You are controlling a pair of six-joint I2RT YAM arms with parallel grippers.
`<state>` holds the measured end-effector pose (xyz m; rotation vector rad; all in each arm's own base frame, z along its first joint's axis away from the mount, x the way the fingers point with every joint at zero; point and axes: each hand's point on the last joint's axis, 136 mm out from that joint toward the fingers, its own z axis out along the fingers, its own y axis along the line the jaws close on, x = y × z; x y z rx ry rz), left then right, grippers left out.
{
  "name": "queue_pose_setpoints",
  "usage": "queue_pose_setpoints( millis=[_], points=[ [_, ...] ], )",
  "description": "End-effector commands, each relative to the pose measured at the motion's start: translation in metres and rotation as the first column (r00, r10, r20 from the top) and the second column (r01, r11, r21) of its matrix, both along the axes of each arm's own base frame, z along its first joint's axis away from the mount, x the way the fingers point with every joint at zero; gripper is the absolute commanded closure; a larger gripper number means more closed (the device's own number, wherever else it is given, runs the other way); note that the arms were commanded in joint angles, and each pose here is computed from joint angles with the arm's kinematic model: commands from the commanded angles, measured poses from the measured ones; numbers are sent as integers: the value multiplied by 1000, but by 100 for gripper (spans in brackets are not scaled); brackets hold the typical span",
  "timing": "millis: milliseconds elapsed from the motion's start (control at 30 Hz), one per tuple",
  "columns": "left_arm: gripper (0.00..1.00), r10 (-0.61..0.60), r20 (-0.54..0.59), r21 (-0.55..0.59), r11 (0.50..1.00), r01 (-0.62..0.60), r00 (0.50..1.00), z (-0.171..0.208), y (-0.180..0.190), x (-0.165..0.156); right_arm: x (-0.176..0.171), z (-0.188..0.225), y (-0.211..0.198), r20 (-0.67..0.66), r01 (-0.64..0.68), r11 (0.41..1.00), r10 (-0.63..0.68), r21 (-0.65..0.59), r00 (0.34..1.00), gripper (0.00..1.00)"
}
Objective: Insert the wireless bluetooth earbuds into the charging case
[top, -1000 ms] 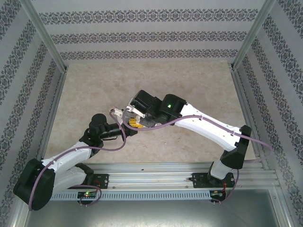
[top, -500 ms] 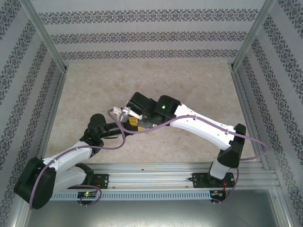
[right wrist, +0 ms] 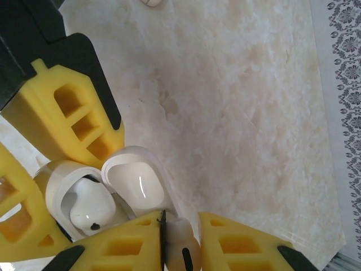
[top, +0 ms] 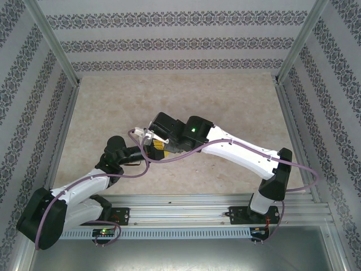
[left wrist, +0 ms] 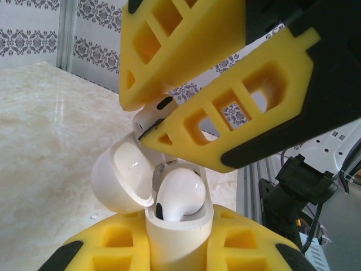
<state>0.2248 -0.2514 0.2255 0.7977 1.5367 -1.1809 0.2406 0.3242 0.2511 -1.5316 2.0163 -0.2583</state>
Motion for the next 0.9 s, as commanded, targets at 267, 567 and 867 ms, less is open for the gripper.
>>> queue_pose_setpoints(
  millis=[267, 567, 867],
  points=[
    [100, -31, 85, -55, 998, 36, 996, 25, -2, -6, -18, -11, -2, -22, -73, 996, 71, -54, 997, 77],
    [100, -38, 86, -56, 998, 42, 996, 26, -2, -7, -30, 0, -6, -89, -65, 998, 67, 21, 994, 78],
    [100, -44, 89, -65, 997, 50, 995, 30, -2, -8, -24, -8, -18, -99, -36, 999, 35, -3, 994, 78]
  ],
)
